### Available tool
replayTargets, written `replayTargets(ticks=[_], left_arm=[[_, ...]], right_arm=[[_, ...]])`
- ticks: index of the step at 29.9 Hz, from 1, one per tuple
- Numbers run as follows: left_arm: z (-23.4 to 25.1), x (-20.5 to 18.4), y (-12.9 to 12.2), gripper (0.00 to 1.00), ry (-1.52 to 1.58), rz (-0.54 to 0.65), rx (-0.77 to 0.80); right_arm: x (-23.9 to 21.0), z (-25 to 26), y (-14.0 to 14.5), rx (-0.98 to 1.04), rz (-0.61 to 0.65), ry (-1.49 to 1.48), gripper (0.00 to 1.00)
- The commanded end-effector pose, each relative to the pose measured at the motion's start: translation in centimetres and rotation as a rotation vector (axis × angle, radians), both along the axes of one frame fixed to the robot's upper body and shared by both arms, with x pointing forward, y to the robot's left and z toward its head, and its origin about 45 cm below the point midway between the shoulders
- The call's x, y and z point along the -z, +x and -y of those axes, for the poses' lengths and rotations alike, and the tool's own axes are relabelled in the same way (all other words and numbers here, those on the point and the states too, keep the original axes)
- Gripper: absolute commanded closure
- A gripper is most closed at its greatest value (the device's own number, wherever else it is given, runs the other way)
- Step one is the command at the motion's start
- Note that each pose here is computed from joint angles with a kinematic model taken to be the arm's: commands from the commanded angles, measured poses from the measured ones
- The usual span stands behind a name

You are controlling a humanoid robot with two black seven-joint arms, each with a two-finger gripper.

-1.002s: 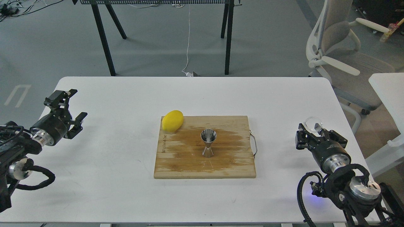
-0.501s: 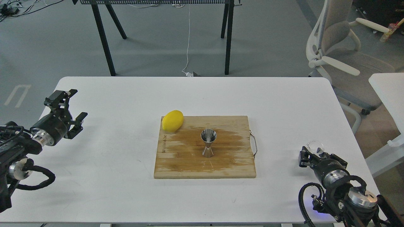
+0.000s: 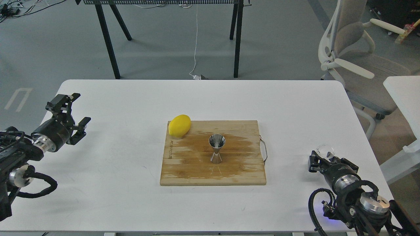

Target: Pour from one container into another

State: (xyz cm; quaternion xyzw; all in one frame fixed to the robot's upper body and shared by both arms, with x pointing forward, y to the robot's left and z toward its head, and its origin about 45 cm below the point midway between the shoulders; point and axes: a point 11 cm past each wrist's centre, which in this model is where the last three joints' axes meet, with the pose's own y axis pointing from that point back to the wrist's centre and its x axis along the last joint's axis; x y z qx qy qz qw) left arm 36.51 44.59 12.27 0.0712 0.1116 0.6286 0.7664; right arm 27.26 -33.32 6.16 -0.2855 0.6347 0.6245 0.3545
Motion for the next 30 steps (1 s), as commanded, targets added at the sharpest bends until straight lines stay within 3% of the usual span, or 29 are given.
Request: replayTargets(ticks=[1, 7, 14, 30], left_arm=[[-0.08, -0.01, -0.02, 0.01, 0.001, 0.0, -0.002], [-0.2, 0.07, -0.07, 0.01, 0.003, -0.003, -0.006], [-0.2, 0.07, -0.07, 0.01, 0.003, -0.003, -0.006], [-0.27, 0.03, -0.08, 0.01, 0.005, -0.002, -0.006]], right_arm=[[0.03, -0.01, -0.04, -0.001, -0.001, 0.001, 0.4], [0.03, -0.01, -0.04, -0.001, -0.001, 0.001, 0.29], [0.11, -0.03, -0.14, -0.002, -0.01, 0.001, 0.07], [0.14, -0.52, -0.1, -0.003, -0.008, 0.014, 0.02]])
